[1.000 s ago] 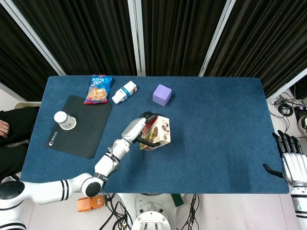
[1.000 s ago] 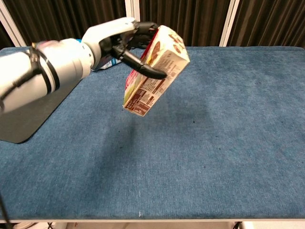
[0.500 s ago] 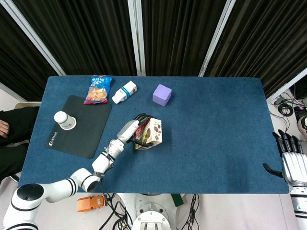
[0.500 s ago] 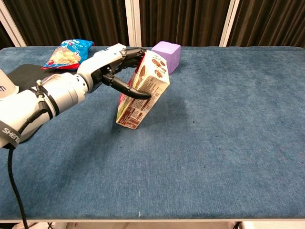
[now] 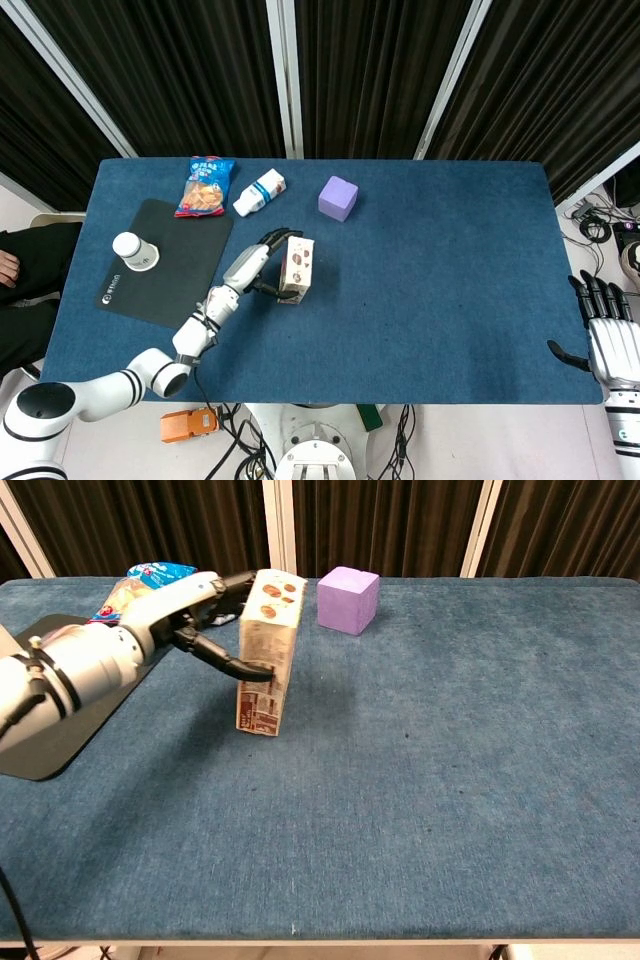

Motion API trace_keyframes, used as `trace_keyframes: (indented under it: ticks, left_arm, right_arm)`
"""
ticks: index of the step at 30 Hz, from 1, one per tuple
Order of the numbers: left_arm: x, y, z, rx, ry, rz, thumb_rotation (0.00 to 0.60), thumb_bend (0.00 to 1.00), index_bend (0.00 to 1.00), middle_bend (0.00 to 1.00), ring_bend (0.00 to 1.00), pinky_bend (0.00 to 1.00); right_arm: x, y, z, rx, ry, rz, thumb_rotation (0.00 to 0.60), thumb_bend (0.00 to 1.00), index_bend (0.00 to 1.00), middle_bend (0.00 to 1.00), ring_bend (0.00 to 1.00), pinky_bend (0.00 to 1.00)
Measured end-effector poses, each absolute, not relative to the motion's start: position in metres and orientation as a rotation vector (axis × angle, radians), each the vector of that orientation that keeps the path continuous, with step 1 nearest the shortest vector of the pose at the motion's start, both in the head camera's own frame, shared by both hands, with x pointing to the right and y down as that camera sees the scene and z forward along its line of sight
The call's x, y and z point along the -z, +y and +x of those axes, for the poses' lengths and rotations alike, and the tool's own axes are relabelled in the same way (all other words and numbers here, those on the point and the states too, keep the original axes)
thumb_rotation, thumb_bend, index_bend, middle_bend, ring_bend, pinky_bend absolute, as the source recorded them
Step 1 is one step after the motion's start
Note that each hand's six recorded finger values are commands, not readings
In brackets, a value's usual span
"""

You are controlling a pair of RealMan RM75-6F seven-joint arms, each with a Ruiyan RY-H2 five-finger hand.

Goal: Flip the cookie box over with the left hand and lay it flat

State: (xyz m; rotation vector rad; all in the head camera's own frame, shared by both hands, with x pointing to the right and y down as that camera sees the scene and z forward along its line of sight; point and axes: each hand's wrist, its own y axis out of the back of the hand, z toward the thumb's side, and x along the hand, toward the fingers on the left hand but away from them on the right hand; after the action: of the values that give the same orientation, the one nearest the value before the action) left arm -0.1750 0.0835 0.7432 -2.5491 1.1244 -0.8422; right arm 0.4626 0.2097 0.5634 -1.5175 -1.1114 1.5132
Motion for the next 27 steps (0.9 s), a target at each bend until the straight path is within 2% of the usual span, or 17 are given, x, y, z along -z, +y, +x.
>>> trace_keyframes:
  ticks: [4, 17, 22, 27]
  left_arm:
    - [-0.741, 0.082, -0.187, 0.875, 1.111, -2.527, 0.600, 0.00, 0.00, 0.02, 0.00, 0.00]
    - [-0.719, 0.081, -0.209, 0.962, 0.977, -2.401, 0.600, 0.00, 0.00, 0.00, 0.00, 0.00]
    - [-0.696, 0.076, -0.214, 0.996, 0.872, -2.272, 0.592, 0.00, 0.00, 0.00, 0.00, 0.00]
    - [-0.661, 0.074, -0.203, 1.008, 0.775, -2.159, 0.600, 0.00, 0.00, 0.00, 0.00, 0.00]
  right_arm:
    - [-0.563, 0.210, 0.462, -1.507, -1.113, -1.521, 0.600, 0.28, 0.00, 0.00, 0.00, 0.00]
    - [-0.564, 0.210, 0.461, -1.489, -1.115, -1.535, 0.600, 0.28, 0.00, 0.00, 0.00, 0.00]
    - [-0.565, 0.209, 0.462, -1.488, -1.113, -1.539, 0.600, 0.28, 0.00, 0.00, 0.00, 0.00]
    - [-0.565, 0.209, 0.461, -1.483, -1.111, -1.543, 0.600, 0.28, 0.00, 0.00, 0.00, 0.00]
